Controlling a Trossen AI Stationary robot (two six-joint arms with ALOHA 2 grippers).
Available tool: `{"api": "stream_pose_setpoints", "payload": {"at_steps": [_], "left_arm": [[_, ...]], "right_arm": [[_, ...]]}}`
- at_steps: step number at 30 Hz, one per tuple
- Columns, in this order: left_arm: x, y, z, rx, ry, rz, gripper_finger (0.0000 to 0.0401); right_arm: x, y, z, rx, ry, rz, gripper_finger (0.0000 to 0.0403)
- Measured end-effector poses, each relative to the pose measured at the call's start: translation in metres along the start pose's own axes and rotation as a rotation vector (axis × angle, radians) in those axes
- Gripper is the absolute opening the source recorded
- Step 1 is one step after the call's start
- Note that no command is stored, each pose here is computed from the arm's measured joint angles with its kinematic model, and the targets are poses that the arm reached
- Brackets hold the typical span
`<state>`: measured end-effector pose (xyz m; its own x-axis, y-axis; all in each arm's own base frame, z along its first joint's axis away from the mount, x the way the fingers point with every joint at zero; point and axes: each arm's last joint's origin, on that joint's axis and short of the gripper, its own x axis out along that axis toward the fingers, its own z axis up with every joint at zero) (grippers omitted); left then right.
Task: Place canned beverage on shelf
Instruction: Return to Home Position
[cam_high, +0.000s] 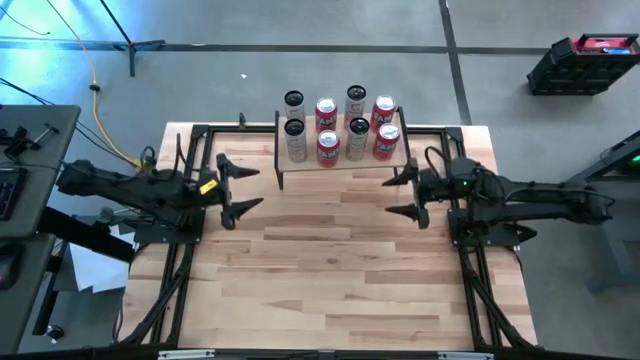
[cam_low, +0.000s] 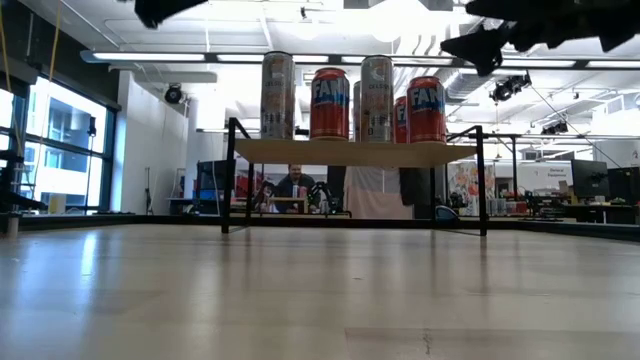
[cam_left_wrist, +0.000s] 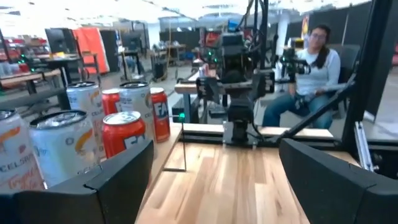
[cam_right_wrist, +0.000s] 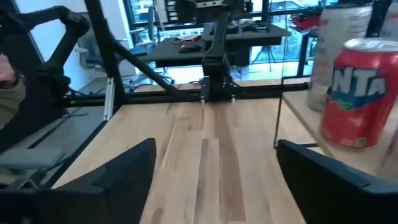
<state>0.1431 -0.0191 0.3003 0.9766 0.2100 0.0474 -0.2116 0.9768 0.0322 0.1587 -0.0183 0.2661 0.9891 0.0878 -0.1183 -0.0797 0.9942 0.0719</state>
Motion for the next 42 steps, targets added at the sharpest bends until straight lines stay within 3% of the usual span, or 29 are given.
{"api": "stream_pose_setpoints", "payload": {"at_steps": [4,9,13,16,21,27,35,39,42], "left_arm": [[0.003,0.003,-0.021,-0.017,-0.042,0.016,0.034],[0.015,0.015,-0.039,-0.104,-0.074,-0.099,0.0334],[0.027,0.033,-0.051,-0.122,-0.083,-0.007,0.0319],[0.03,0.046,-0.058,-0.124,-0.09,0.067,0.03],[0.024,0.055,-0.077,-0.158,-0.1,0.061,0.0241],[0.01,0.057,-0.089,-0.161,-0.14,-0.015,0.0139],[0.0,0.067,-0.09,-0.169,-0.116,-0.015,0.0018],[-0.001,0.08,-0.094,-0.233,0.06,0.072,0.0006],[-0.005,0.082,-0.094,-0.223,0.061,0.097,0.0003]], "right_arm": [[-0.007,0.002,-0.007,-0.023,-0.006,0.008,0.0273],[-0.028,0.006,0.002,-0.128,-0.097,-0.005,0.0173],[-0.042,0.008,0.008,-0.191,-0.16,-0.033,0.0076],[-0.044,0.008,0.004,-0.182,-0.128,-0.032,0.0015],[-0.043,0.009,0.002,-0.131,-0.108,0.008,0.0023],[-0.043,0.008,0.0,-0.145,-0.098,0.015,0.0004],[-0.035,0.005,-0.033,-0.085,-0.12,0.024,0.0002],[-0.036,0.004,-0.05,-0.079,-0.142,0.015,0.0001],[-0.036,0.003,-0.065,-0.033,-0.153,0.02,0.0]]}}
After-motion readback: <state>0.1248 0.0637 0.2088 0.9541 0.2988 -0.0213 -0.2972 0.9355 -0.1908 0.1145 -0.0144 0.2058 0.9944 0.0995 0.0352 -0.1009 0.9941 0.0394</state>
